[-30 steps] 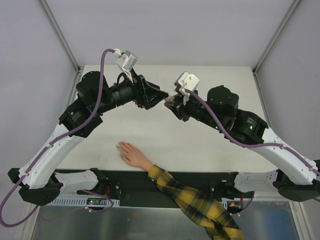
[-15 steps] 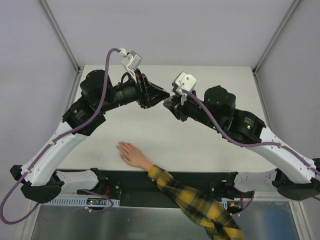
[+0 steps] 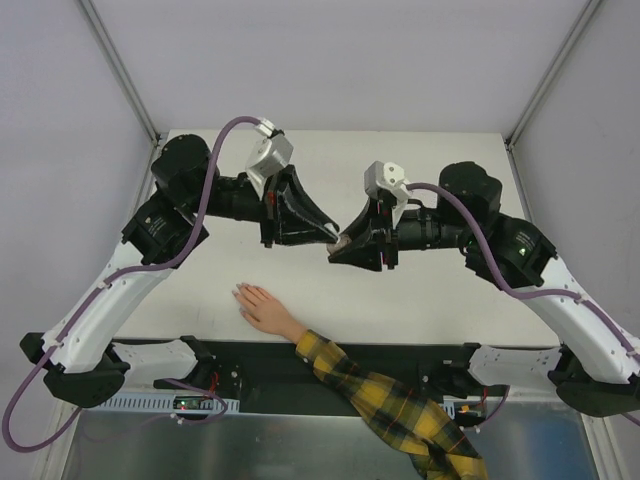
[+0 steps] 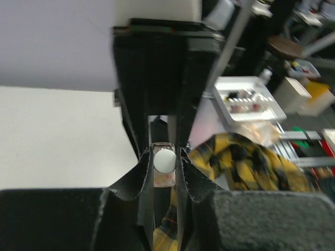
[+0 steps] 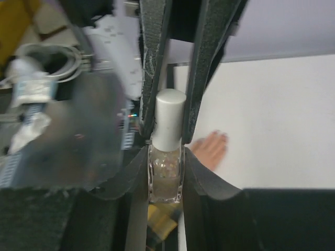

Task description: Paint the nails

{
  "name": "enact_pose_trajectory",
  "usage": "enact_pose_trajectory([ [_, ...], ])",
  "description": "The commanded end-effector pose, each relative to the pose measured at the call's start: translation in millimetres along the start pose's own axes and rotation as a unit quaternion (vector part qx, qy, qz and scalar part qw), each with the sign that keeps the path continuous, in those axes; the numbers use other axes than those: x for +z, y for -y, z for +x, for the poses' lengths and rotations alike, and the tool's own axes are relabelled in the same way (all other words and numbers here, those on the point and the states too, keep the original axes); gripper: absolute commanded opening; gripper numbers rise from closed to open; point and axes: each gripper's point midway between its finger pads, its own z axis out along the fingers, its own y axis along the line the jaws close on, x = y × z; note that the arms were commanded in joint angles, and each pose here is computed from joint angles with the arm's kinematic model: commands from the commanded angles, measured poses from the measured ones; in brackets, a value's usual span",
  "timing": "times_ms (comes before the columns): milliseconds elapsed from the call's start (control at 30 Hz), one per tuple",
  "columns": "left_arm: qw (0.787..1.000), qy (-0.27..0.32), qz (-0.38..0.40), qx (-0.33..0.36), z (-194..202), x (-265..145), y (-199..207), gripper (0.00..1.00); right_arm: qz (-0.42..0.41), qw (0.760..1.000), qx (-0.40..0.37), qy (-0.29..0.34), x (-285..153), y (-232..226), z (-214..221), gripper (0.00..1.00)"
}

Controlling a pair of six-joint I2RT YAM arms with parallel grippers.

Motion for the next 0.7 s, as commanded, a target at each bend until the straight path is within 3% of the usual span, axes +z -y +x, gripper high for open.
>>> enact_pose_trajectory([
  [0, 0.987, -0.044, 0.152, 0.018, 17.5, -9.5, 50.0, 0.00, -0.263, 0.961, -0.024, 0.083, -19.6, -87.5, -41.4, 0.00],
  [133, 0.995, -0.017, 0.089, 0.029, 2.4, -10.1, 40.2, 0.04, -0.220, 0.971, -0.011, 0.088, -16.0, -67.7, -41.3, 0.00],
  [200, 0.999, 0.002, 0.038, 0.023, -7.0, -12.7, 29.2, 0.39, -0.187, 0.979, -0.004, 0.086, -15.2, -56.2, -39.3, 0.00],
  [233, 0.999, 0.017, 0.010, 0.029, -14.0, -16.9, 28.4, 0.59, -0.133, 0.987, -0.010, 0.086, -11.3, -38.0, -38.9, 0.00],
  [367, 0.987, 0.088, -0.133, 0.029, -42.2, -34.0, 0.4, 0.80, -0.005, 0.998, -0.010, 0.065, -13.6, 0.5, -33.0, 0.00],
  [400, 0.983, 0.102, -0.152, 0.018, -47.2, -37.5, -2.3, 0.82, 0.053, 0.996, -0.009, 0.067, -17.5, 18.7, -34.9, 0.00],
  [500, 0.968, 0.140, -0.208, -0.007, -61.5, -48.3, -14.6, 0.82, 0.117, 0.992, -0.020, 0.051, -17.0, 37.3, -31.4, 0.00],
  [600, 0.954, 0.163, -0.249, -0.040, -65.3, -53.1, -29.9, 0.78, 0.239, 0.970, -0.032, 0.038, -23.8, 70.4, -31.8, 0.00],
  [667, 0.948, 0.167, -0.265, -0.054, -63.0, -53.4, -39.1, 0.76, 0.260, 0.964, -0.036, 0.039, -21.9, 74.8, -33.6, 0.00],
])
